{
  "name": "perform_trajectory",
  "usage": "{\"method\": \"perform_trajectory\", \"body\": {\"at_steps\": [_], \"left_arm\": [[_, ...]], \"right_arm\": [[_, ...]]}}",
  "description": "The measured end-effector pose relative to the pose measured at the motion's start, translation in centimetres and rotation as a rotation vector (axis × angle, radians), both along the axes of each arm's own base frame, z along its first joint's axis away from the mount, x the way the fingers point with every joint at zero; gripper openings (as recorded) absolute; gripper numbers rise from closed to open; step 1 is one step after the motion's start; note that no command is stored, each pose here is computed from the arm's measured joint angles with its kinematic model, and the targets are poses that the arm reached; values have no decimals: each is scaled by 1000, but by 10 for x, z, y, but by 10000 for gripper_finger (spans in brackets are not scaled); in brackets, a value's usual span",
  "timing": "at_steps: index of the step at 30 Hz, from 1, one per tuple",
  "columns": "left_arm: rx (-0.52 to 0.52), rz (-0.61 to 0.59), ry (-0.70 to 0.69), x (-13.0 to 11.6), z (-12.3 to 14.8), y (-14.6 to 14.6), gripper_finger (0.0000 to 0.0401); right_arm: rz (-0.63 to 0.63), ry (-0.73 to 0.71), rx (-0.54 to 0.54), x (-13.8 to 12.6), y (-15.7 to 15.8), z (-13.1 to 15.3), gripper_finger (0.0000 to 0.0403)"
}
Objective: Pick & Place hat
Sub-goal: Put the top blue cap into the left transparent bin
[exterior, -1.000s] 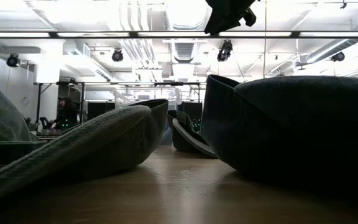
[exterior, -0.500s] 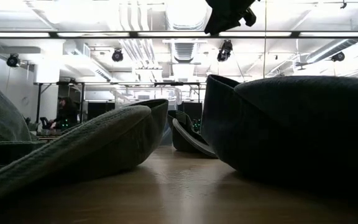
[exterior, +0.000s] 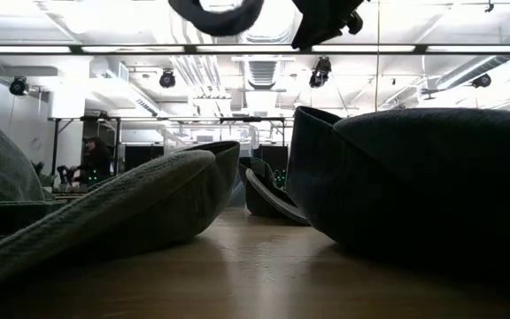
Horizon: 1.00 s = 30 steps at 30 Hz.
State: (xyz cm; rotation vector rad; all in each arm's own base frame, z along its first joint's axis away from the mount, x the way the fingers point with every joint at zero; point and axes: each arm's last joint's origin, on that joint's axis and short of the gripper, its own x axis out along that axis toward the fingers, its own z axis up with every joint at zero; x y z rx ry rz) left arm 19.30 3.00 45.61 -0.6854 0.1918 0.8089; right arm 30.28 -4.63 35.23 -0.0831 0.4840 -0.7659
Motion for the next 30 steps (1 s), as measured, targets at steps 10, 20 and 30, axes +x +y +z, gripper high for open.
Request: {"method": "perform_trajectory", "body": {"at_steps": [10,20,30], "left_arm": [[-72,48,139,22,-34,48,5],[-152,96,117,10,-61,95,5],[-245,138,84,7,-98,119,5]], "right_arm": [[79,31,-49,-15,2,14,111],[174,-12,-32,-65,9,13,111],[277,-350,-21,-120,18,-1,111]]}}
